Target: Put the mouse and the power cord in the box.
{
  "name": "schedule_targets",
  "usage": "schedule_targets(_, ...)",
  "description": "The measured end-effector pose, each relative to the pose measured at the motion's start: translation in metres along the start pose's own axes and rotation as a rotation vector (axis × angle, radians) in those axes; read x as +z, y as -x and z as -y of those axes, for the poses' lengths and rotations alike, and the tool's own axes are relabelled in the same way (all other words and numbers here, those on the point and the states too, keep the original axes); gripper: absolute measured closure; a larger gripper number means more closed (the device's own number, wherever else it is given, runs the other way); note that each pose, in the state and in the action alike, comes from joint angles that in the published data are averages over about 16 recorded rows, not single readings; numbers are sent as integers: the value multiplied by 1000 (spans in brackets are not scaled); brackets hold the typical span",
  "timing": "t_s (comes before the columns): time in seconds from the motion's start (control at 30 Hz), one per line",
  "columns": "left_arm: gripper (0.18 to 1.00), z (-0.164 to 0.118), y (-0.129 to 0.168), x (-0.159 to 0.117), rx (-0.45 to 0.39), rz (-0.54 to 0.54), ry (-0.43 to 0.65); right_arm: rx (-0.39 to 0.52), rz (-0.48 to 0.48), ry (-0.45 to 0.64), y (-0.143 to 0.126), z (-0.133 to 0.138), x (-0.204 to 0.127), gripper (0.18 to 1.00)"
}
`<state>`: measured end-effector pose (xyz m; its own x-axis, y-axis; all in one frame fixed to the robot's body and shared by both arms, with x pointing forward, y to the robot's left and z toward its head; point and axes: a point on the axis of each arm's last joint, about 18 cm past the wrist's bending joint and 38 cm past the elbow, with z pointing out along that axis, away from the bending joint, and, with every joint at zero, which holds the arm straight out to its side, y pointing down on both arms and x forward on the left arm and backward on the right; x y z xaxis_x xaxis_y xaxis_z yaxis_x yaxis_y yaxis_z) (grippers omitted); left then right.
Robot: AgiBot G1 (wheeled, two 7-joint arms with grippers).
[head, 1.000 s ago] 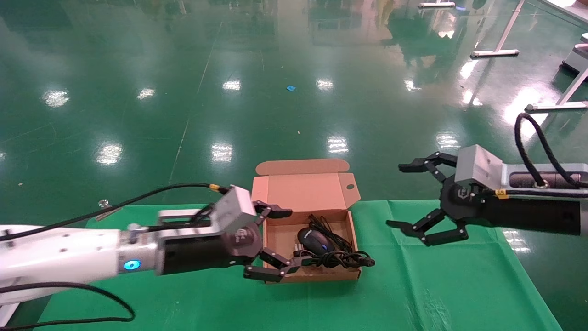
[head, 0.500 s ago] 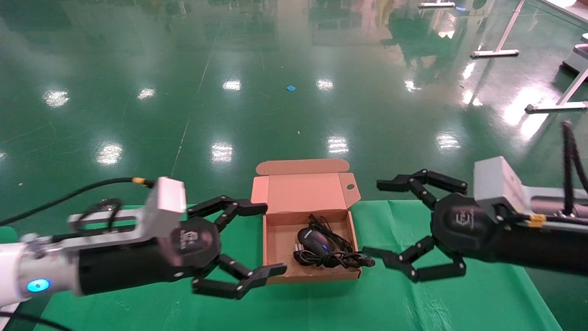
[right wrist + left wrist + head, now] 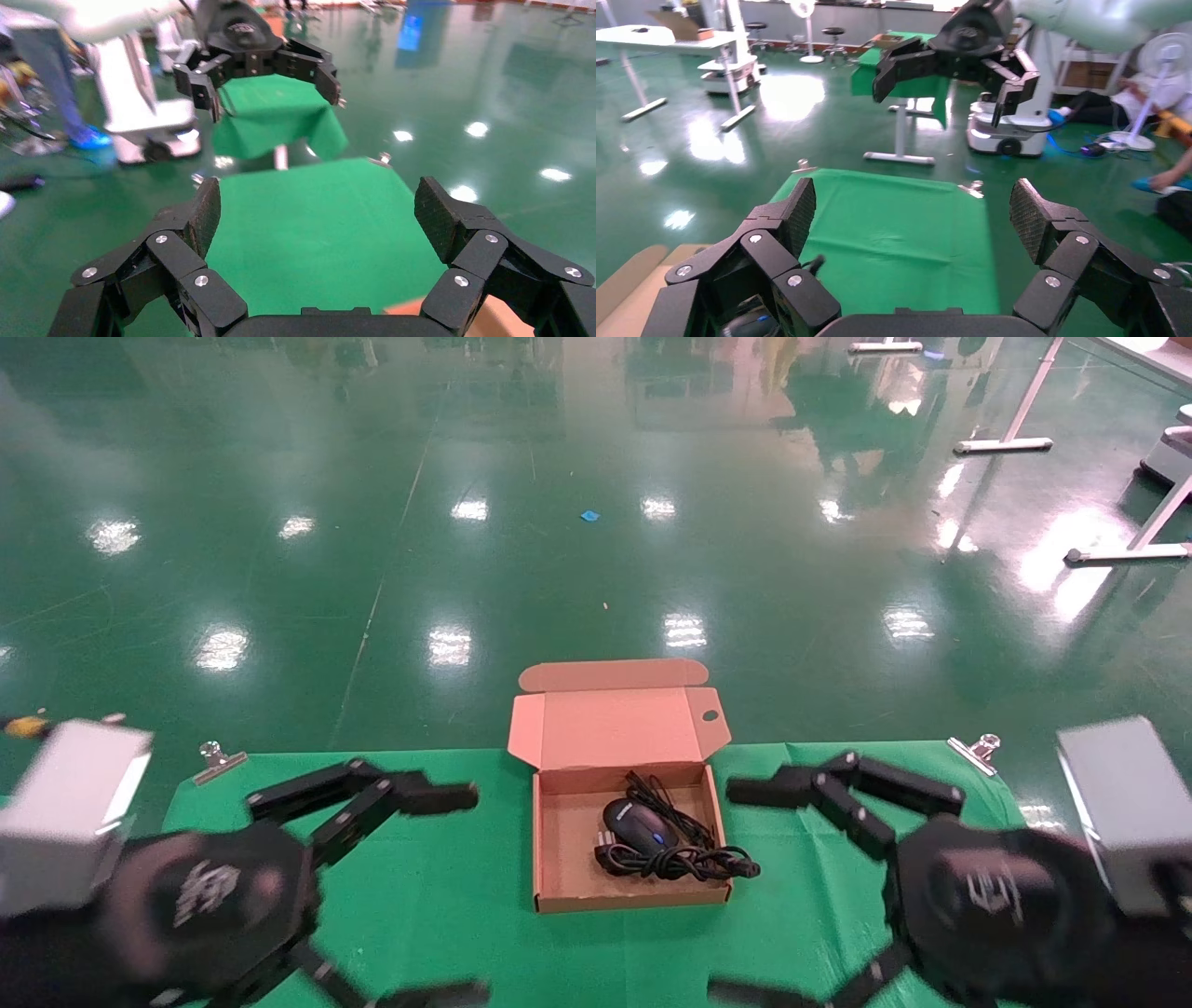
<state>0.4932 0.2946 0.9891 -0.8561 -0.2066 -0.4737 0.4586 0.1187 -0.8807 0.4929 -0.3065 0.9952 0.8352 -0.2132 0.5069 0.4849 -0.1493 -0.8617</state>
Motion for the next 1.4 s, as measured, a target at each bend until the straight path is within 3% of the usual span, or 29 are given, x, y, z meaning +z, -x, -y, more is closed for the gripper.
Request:
schedule_targets(0.43,184,16,-19,-13,17,-43,-13,38,60,-45,25,9,0,178)
schedule_targets(1.4,184,11,-14,-10,6,-31,-9,32,41,-32,17,7,0,178)
